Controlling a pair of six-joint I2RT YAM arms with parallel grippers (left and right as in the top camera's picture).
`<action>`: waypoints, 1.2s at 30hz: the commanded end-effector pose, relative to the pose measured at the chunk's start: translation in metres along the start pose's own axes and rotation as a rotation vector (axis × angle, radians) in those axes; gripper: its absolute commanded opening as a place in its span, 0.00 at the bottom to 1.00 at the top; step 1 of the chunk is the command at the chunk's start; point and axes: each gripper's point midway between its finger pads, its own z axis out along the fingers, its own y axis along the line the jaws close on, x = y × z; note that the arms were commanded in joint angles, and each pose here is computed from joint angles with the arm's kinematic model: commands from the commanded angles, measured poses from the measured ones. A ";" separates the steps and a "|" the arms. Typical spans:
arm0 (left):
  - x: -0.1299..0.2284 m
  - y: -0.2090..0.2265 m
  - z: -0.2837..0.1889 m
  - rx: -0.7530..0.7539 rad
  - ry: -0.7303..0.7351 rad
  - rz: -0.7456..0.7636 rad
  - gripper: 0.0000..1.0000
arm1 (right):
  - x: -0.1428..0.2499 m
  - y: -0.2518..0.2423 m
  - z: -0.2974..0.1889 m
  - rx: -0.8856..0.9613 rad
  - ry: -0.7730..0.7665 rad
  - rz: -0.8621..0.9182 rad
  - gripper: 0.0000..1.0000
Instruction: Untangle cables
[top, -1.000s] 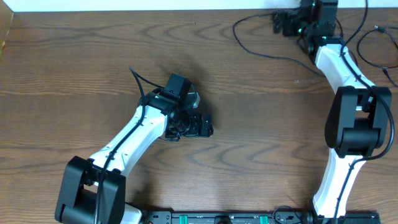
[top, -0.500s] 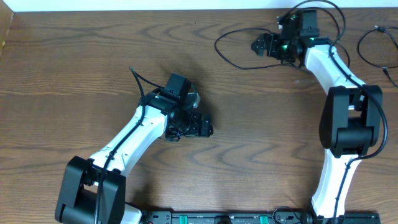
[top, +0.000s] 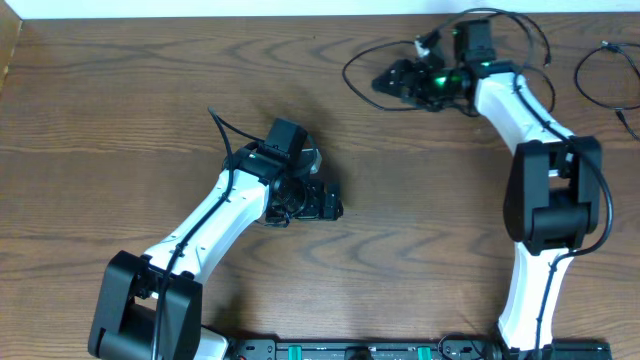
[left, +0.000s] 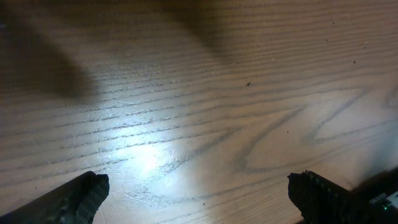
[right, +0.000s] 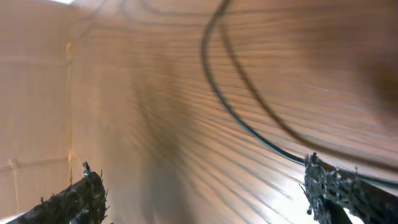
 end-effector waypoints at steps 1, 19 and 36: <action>-0.002 -0.003 -0.002 0.008 -0.004 0.021 0.98 | 0.008 0.023 0.018 -0.054 0.020 -0.164 0.99; -0.002 -0.004 -0.002 0.008 -0.004 0.022 0.98 | 0.018 0.032 0.047 0.063 -0.004 0.380 0.99; -0.002 -0.003 -0.002 0.008 -0.004 0.021 0.98 | 0.002 0.039 0.015 -0.117 0.098 1.134 0.99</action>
